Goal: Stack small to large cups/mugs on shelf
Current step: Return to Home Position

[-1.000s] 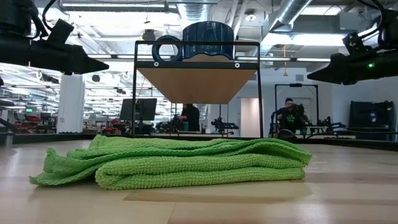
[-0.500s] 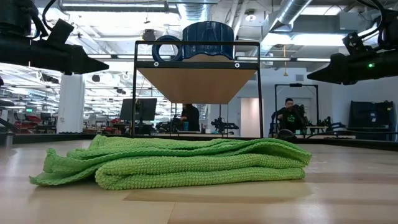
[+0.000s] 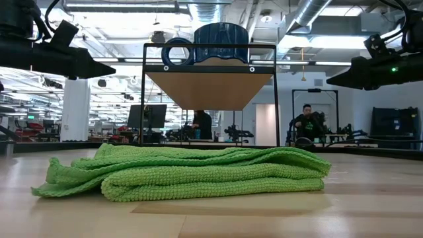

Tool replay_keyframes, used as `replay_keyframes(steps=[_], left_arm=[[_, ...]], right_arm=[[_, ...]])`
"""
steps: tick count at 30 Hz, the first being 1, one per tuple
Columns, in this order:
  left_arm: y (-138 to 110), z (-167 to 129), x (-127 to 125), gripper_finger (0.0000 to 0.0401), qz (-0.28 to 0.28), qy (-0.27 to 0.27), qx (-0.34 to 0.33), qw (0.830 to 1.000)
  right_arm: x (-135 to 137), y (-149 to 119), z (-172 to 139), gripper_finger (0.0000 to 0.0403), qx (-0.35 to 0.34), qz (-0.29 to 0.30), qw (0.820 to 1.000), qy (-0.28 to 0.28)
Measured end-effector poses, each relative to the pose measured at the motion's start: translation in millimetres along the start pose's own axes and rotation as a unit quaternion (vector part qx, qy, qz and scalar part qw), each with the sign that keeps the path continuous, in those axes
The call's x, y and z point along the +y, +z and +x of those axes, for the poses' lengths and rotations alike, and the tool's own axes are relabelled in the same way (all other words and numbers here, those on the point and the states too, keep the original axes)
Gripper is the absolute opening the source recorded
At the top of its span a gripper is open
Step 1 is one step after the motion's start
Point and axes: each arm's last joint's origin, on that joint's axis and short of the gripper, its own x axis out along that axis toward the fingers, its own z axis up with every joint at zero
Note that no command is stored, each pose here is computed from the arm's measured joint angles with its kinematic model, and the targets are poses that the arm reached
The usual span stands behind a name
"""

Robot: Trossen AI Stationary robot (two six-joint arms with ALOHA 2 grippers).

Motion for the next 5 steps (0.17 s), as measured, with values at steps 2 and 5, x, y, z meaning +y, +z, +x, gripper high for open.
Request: replay_keyframes(steps=[2, 5], left_arm=[[0.0, 0.0, 0.0, 0.0063, 0.0, 0.0, 0.0, 1.0], [0.0, 0.0, 0.0, 0.0063, 0.0, 0.0, 0.0, 1.0]], right_arm=[[0.0, 0.0, 0.0, 0.006, 0.0, 0.0, 1.0, 0.0], [0.0, 0.0, 0.0, 0.006, 0.0, 0.0, 1.0, 0.0]])
